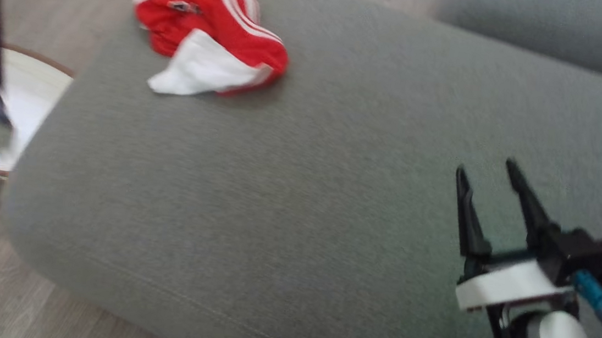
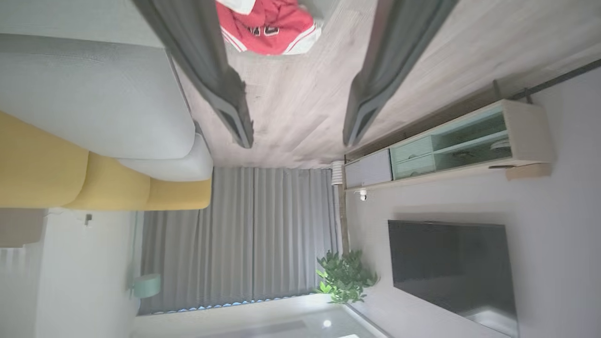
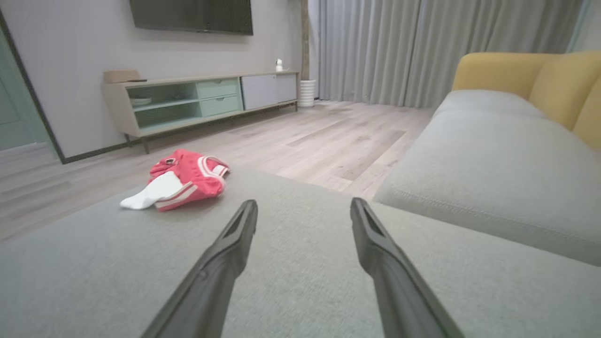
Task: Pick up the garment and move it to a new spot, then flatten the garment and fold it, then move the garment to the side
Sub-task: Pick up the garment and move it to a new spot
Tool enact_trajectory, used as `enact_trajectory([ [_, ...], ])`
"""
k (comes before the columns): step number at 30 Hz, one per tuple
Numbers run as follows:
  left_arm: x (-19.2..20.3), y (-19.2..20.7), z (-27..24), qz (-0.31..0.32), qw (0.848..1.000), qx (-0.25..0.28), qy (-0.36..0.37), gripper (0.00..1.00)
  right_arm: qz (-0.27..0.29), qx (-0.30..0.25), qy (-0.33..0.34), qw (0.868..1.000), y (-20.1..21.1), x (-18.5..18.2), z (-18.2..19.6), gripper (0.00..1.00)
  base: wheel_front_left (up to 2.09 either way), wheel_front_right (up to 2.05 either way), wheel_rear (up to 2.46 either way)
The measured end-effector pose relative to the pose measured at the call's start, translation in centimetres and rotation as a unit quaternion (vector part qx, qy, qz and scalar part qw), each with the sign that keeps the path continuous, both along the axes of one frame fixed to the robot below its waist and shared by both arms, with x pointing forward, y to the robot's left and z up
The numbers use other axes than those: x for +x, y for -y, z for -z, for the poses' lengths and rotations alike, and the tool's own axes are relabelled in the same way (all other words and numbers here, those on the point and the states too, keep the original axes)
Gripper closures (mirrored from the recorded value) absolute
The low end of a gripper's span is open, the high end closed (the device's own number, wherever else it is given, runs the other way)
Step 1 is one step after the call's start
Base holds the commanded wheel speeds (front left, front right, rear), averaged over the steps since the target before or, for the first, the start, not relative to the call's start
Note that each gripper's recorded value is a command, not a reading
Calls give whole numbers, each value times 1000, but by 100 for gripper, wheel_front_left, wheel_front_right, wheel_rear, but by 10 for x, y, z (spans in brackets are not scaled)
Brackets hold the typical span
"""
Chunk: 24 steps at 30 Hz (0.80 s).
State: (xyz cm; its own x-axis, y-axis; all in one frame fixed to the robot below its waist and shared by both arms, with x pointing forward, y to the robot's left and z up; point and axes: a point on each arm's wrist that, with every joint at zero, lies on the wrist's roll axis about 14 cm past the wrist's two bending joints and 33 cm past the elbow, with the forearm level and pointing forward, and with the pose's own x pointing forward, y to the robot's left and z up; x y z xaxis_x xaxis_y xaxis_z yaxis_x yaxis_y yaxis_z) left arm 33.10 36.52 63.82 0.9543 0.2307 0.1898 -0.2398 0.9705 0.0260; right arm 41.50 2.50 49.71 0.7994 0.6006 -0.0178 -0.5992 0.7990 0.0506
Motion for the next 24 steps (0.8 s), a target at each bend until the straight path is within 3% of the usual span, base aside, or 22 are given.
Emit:
enact_trajectory([
  [3, 46, -1, -27, 31, 999, 26, 2, 0, 20, 0, 13, 1000, 12, 15, -6, 0, 0, 0, 0],
  [6, 91, -2, -26, 46, 998, 20, -24, 0, 45, -1, 25, 999, 27, 29, -10, 0, 0, 0, 0],
  [12, 163, 8, 64, 60, 985, -42, -158, 0, 92, -16, 40, 995, 59, 53, -10, 0, 0, 0, 0],
  [20, 197, 54, 208, 92, 928, -113, -344, 0, 142, -33, 30, 989, 97, 73, 9, 0, 0, 0, 0],
  [22, 200, 68, 236, 102, 908, -131, -386, 0, 151, -40, 24, 987, 104, 77, 18, 0, 0, 0, 0],
  [24, 195, 88, 267, 118, 877, -157, -438, 0, 160, -46, 14, 986, 112, 79, 28, 0, 0, 0, 0],
])
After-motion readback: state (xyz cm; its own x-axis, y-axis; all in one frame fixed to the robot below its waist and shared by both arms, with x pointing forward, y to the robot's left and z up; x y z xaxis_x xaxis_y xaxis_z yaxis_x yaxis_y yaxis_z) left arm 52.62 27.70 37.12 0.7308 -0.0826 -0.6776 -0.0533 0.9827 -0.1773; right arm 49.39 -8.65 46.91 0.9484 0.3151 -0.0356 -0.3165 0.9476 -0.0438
